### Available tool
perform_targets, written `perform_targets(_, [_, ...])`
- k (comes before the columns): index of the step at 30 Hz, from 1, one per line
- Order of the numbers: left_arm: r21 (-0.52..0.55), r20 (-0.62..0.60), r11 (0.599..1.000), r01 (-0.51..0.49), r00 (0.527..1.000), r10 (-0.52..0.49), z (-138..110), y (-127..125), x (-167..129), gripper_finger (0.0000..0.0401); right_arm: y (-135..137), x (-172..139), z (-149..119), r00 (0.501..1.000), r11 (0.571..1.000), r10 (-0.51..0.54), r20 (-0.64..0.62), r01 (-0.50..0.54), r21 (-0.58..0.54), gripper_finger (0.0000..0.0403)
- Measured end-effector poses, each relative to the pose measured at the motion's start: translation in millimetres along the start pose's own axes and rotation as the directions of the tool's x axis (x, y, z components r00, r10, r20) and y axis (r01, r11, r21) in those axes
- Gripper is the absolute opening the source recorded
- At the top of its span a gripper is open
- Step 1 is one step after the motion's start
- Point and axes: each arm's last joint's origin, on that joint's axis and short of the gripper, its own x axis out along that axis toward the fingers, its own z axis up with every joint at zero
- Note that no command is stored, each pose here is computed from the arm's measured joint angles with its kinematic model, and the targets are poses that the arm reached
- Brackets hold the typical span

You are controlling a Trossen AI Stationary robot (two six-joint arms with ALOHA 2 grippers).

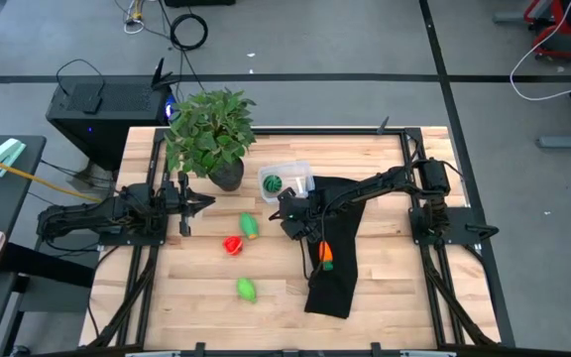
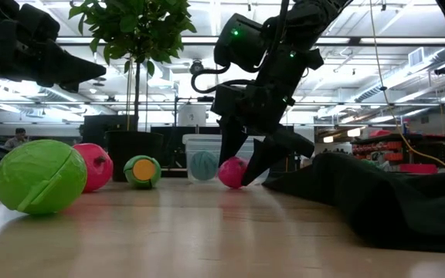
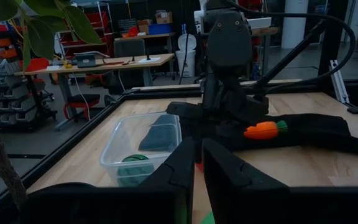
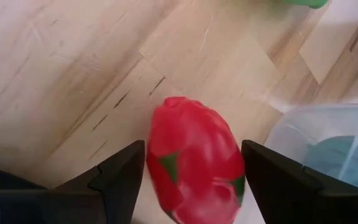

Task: Pick and placing Produce into tupperware
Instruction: Put the red dragonfruit into the transparent bin

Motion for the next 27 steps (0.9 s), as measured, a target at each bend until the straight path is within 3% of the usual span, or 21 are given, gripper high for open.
perform_targets(27, [0.0,0.0,1.0,0.0,1.0,0.0,0,0,0,0.0032,10,-3,10,1.0,0.999,-0.013,-0.002,0.012,-0.04,0.0252])
